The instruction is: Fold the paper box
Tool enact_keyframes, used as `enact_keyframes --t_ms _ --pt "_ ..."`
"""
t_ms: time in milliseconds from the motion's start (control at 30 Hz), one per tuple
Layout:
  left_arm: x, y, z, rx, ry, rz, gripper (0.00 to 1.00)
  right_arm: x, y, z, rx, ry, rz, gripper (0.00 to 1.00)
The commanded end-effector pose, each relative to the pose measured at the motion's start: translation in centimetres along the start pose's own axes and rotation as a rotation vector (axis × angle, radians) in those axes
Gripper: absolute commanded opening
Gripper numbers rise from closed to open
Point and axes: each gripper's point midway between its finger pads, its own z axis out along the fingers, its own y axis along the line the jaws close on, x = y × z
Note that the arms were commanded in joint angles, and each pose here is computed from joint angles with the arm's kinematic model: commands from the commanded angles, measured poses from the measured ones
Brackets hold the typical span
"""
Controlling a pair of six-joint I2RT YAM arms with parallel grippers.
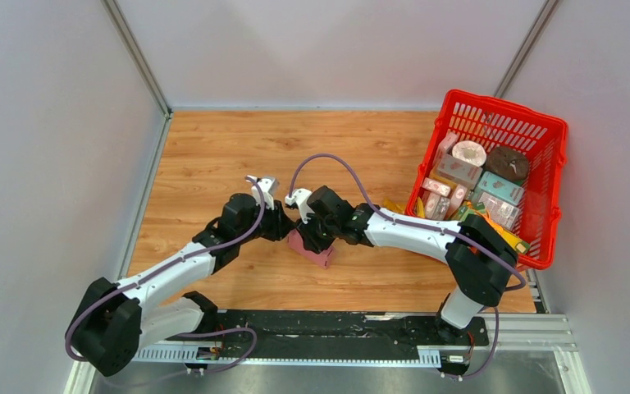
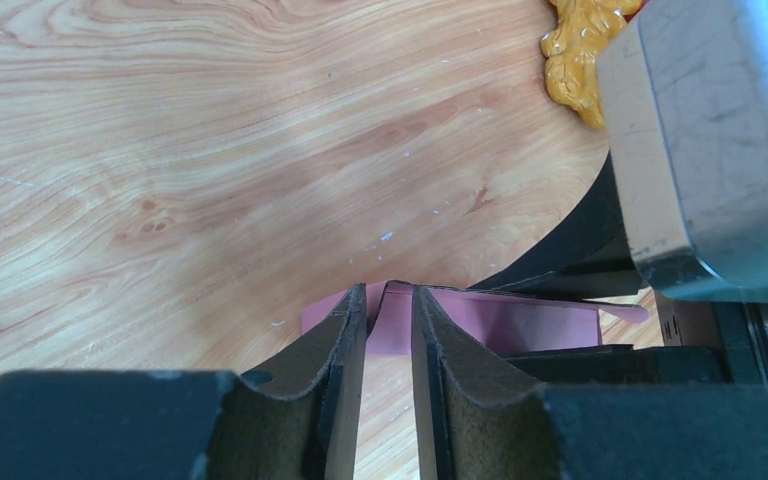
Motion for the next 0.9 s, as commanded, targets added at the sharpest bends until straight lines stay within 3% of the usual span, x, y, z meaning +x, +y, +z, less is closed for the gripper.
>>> enact_keyframes --t_ms 0,267,567,867 --pt "-1.8 -0.2 0.3 0.001 -0.049 0.052 0.30 0.7 0.4 0.6 -0.028 0.009 -0.011 0.08" --pt "-1.9 0.6 0.7 -0.047 -0.052 0.087 0.08 0.6 0.4 0.7 -0.031 0.006 -0.009 0.08" --pt "0.2 2.1 -0.5 -0.112 -0.073 0.113 0.00 1.1 -0.5 0.9 0.017 0.017 0.001 0.11" --pt "1.0 2.9 -0.7 -0.131 -0.088 0.125 0.00 0.9 -0.4 0.8 0.008 0.007 -0.010 0.13"
